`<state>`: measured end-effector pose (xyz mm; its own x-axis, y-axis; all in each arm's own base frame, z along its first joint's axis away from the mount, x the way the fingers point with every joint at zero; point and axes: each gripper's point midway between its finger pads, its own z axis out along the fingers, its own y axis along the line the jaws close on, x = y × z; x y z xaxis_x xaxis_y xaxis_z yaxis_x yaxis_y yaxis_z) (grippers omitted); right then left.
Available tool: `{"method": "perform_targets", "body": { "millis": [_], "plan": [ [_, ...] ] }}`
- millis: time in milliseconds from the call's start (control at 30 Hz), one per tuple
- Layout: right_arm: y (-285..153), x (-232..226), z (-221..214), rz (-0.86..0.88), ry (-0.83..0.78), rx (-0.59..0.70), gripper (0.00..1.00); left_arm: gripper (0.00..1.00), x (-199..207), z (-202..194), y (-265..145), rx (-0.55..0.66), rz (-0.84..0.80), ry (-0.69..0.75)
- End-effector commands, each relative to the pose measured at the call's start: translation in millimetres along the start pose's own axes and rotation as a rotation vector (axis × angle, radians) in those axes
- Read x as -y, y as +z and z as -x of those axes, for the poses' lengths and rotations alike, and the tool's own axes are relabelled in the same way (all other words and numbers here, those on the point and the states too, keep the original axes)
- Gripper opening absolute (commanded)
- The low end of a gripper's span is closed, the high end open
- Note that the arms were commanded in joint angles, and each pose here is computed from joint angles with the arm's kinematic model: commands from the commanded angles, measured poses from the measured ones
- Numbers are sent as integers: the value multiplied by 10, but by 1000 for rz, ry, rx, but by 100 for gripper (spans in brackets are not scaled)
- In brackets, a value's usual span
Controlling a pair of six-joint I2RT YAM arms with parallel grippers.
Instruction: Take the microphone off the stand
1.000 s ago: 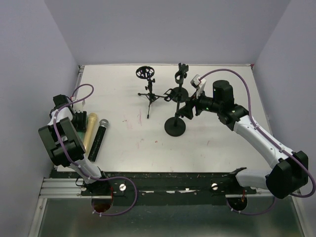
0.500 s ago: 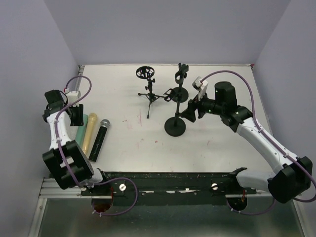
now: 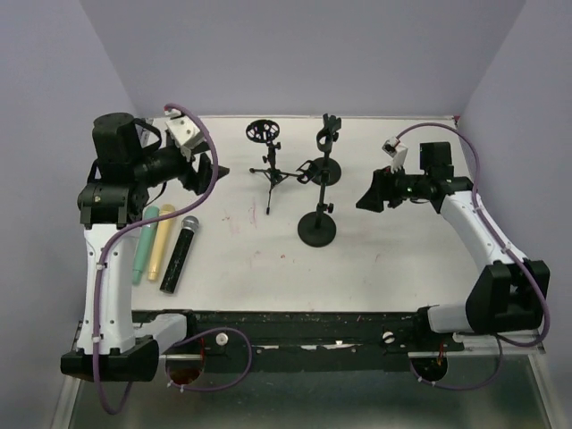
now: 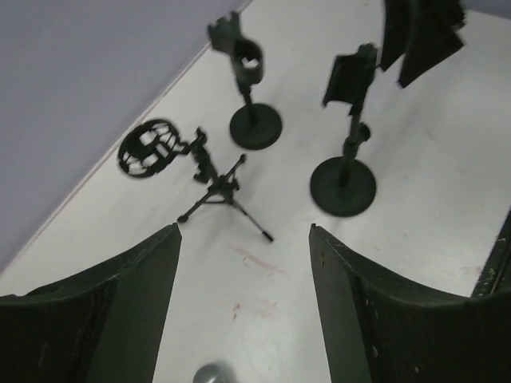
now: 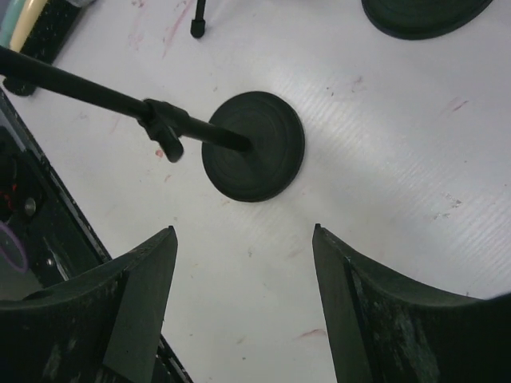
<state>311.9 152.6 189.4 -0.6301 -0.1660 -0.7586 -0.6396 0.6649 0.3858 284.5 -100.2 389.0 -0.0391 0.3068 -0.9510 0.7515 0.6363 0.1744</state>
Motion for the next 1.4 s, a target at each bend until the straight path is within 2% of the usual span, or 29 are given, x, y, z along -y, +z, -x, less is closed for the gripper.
{"method": "perform_targets", "body": {
  "millis": [0, 233, 333, 633, 767, 900, 1100, 1367],
  "plan": [
    [11, -101, -84, 238, -70, -20, 76, 73, 600, 405, 339, 119, -338, -12],
    [157, -13, -96, 303, -356, 53, 76, 74, 991, 373, 933, 55, -506, 80],
    [176, -8, -95, 294, -469, 88, 77, 74, 1026, 277, 1177, -6, -512, 110],
    [313, -195, -141, 274, -781, 171, 76, 74, 1147, 220, 1436, -54, -607, 125],
    [454, -272, -161, 303, -811, 170, 76, 74, 1220, 198, 1484, -74, -644, 143],
    [544, -324, -103, 323, -790, 183, 72, 73, 1274, 141, 1515, -107, -663, 151],
    [640, -374, -89, 333, -796, 189, 57, 69, 1240, 92, 1646, -117, -630, 142],
    [766, -421, -98, 360, -756, 174, 46, 62, 1272, 37, 1653, -132, -641, 116]
  ]
}}
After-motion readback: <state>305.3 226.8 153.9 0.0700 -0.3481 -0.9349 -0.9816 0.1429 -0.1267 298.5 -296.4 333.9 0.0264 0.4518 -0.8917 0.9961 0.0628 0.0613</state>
